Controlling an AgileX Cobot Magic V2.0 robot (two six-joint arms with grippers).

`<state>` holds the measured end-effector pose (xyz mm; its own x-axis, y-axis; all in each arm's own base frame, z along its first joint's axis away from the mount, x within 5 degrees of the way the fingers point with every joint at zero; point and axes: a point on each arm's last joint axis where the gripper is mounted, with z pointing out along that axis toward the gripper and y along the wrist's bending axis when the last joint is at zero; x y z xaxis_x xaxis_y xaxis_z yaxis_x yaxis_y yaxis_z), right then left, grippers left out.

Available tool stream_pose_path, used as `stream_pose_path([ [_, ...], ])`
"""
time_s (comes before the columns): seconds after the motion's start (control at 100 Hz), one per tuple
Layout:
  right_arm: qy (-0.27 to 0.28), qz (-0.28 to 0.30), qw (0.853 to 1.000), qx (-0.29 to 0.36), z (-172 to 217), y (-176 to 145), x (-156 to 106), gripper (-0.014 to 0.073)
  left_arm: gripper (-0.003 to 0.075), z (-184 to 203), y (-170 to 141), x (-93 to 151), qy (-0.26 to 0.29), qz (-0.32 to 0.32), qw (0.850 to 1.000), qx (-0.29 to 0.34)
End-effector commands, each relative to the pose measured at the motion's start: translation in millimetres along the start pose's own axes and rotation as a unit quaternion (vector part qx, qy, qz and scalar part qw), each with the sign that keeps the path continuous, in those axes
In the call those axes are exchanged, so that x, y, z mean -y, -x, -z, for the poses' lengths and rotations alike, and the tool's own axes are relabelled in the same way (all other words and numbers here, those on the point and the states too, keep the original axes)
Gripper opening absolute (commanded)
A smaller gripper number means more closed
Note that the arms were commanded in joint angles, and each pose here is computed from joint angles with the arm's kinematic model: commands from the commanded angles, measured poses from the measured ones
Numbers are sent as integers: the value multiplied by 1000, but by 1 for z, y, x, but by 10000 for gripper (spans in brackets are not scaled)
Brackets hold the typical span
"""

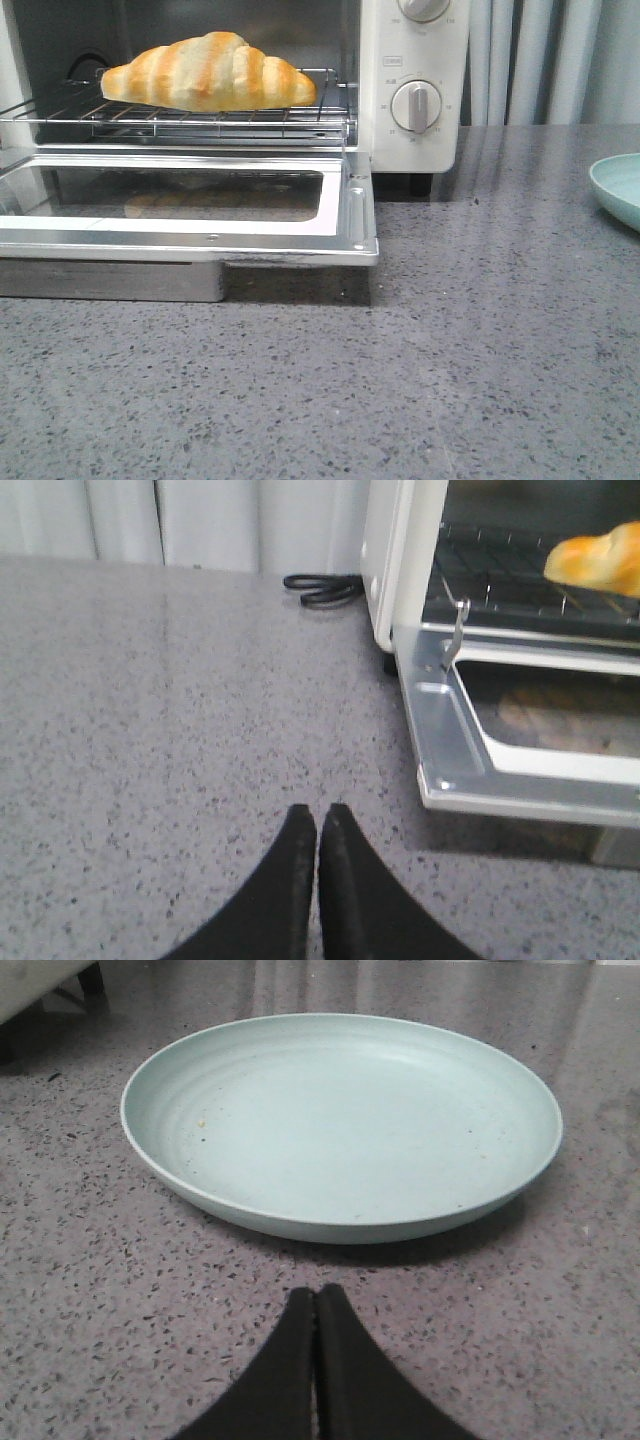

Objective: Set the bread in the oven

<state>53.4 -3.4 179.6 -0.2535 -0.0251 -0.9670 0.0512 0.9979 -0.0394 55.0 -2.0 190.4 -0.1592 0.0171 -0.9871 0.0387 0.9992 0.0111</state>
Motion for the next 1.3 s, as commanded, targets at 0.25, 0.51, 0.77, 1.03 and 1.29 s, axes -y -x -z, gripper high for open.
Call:
stream_pose_path([
  [0.25,-4,15,1000,20,0,-1,0,-69,-21,0,-10,-1,3,-9,1000,-15],
  [0.51,-4,15,1000,20,0,-1,0,-69,-21,0,-10,-1,6,-22,1000,-16],
  [0.77,-4,15,1000,20,0,-1,0,-69,-21,0,-10,-1,6,-22,1000,-14],
  [1.03,-4,15,1000,20,0,-1,0,-69,-21,0,-9,-1,6,-22,1000,-13],
  [1.29,-4,15,1000,20,0,-1,0,-69,-21,0,-9,-1,6,-22,1000,-13],
])
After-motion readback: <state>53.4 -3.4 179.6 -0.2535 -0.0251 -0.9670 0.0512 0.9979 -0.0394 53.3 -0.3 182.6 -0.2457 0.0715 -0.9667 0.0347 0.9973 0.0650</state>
